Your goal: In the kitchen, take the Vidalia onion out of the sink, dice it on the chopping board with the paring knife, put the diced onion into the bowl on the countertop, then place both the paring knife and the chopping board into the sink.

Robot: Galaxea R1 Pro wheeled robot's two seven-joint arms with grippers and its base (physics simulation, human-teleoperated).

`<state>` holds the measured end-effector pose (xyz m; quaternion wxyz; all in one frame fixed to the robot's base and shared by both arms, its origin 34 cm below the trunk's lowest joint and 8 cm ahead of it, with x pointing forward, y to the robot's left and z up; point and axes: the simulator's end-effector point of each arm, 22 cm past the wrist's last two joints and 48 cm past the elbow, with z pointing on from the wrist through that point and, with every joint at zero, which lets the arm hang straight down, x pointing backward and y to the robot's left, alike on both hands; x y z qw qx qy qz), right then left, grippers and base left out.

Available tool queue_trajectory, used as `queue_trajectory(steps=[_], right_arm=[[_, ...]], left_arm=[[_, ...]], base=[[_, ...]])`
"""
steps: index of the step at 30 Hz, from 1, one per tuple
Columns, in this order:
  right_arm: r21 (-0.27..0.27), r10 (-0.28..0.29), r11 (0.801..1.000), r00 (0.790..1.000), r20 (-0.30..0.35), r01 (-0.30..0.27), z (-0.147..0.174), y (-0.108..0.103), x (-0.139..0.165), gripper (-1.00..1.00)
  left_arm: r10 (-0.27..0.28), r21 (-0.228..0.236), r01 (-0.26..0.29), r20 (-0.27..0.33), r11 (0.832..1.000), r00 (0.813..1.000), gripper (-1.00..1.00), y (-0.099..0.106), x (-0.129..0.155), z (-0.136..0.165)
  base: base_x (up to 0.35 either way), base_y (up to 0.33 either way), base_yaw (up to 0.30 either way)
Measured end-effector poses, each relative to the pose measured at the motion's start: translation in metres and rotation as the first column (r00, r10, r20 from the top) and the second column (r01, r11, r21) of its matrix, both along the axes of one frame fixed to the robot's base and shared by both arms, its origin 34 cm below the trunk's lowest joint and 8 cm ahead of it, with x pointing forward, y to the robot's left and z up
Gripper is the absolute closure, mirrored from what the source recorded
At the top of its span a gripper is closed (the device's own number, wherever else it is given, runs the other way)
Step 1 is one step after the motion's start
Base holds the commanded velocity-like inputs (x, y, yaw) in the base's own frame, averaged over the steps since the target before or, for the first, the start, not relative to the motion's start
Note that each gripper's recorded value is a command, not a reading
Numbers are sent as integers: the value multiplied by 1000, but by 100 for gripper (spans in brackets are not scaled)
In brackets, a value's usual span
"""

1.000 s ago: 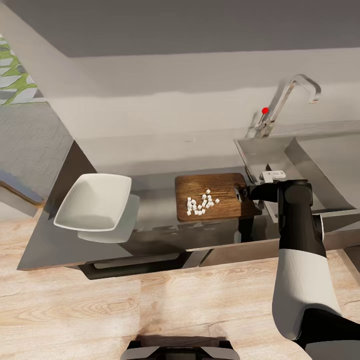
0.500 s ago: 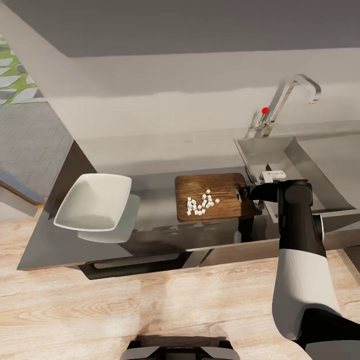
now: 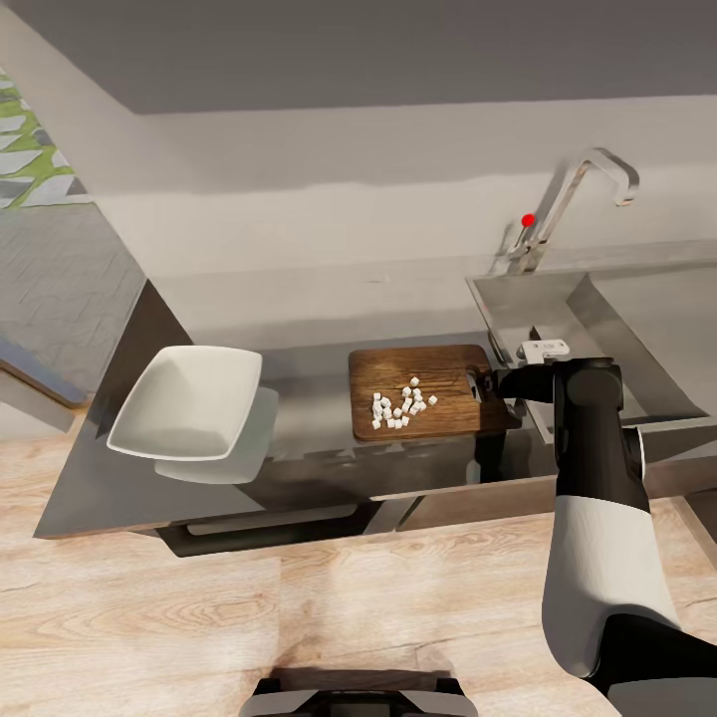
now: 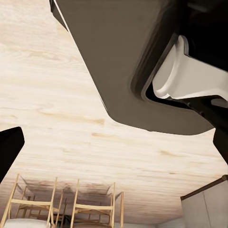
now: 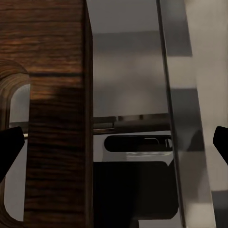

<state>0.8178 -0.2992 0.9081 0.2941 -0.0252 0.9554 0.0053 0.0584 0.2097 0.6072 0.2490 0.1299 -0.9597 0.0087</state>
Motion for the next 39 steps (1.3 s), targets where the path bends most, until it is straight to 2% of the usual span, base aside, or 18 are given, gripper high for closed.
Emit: queue_trajectory(steps=[32,33,35,38,39], right_arm=[[0,0,1000,1000,-6,0,-4,0,-1,-100],[0,0,1000,1000,-6,0,-4,0,-1,100],[8,0,1000,1000,-5,0,-4,2,-1,100],[-15,0,1000,1000,-5,0,-4,-3,0,100],[-1,1,1000,1000,-5,-1,-4,0,0,100]], left_arm=[[0,0,0,-6,1000,1000,-100,0,-2,0],[0,0,0,-6,1000,1000,-100,0,-2,0],[0,0,0,-6,1000,1000,-100,0,-2,0],[0,0,0,-6,1000,1000,-100,0,-2,0],[0,0,0,-6,1000,1000,-100,0,-2,0]], base=[[0,0,0],[0,0,0],[0,0,0],[0,0,0],[0,0,0]])
